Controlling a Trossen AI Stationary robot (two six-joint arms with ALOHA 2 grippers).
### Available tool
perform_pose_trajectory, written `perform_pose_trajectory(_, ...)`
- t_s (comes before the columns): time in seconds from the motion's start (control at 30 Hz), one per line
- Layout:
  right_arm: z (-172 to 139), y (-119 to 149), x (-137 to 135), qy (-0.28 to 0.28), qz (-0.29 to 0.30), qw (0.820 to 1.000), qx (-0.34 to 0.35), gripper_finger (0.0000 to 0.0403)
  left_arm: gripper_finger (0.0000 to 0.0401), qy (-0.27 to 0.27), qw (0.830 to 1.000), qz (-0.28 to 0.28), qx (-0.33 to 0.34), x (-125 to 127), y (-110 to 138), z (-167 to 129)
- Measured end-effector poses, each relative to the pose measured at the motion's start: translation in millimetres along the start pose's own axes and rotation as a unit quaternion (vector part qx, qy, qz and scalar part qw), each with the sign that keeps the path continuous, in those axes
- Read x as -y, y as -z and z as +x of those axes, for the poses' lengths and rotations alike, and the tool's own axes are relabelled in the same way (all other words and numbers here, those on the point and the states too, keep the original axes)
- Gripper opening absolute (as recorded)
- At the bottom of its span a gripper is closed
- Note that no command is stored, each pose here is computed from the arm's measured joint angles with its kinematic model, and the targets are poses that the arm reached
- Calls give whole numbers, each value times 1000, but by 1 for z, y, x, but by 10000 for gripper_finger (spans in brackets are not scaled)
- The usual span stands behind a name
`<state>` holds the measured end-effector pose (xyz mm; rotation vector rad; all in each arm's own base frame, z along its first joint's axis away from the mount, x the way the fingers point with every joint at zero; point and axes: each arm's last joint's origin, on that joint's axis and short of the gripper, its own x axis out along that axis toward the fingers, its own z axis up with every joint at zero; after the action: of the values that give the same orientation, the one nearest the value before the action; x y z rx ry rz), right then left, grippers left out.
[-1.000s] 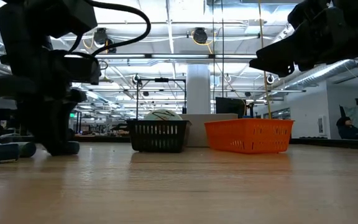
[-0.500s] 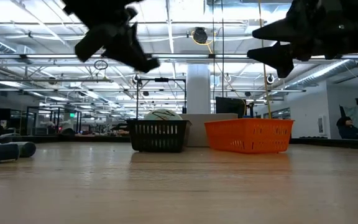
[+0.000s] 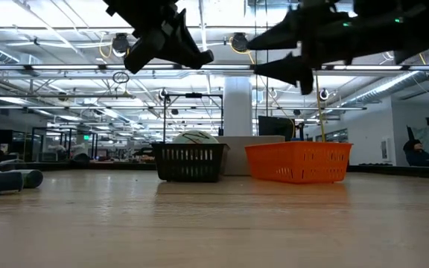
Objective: Pick & Place Food Item
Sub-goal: Put the dark green food coloring into the orange bin
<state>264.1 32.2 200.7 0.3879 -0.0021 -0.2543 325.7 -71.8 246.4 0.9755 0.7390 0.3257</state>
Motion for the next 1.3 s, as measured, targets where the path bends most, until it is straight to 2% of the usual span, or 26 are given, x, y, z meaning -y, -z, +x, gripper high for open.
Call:
perform_pose_trajectory(0.33,52,1,-5,-6,0,1000,-13,259,59,-7,999,39,-2,1,-1,-2)
perform_pose_trajectory(0.5,64,-1,-5,-32,17,999,-18,274,61,-6,999,48,-5,2,-1,-3)
perform_pose_trajectory(0.67,68,-7,-4,-34,19,999,-13,274,56,-3,999,46,-1,2,-1,-3)
perform_pose_trajectory(0.9,71,-9,2,-59,31,997,-31,252,62,-5,999,40,4,1,-2,-3)
perform_pose_trajectory(1.3,71,-8,3,-63,29,997,-38,193,64,0,1000,21,20,0,-4,-2)
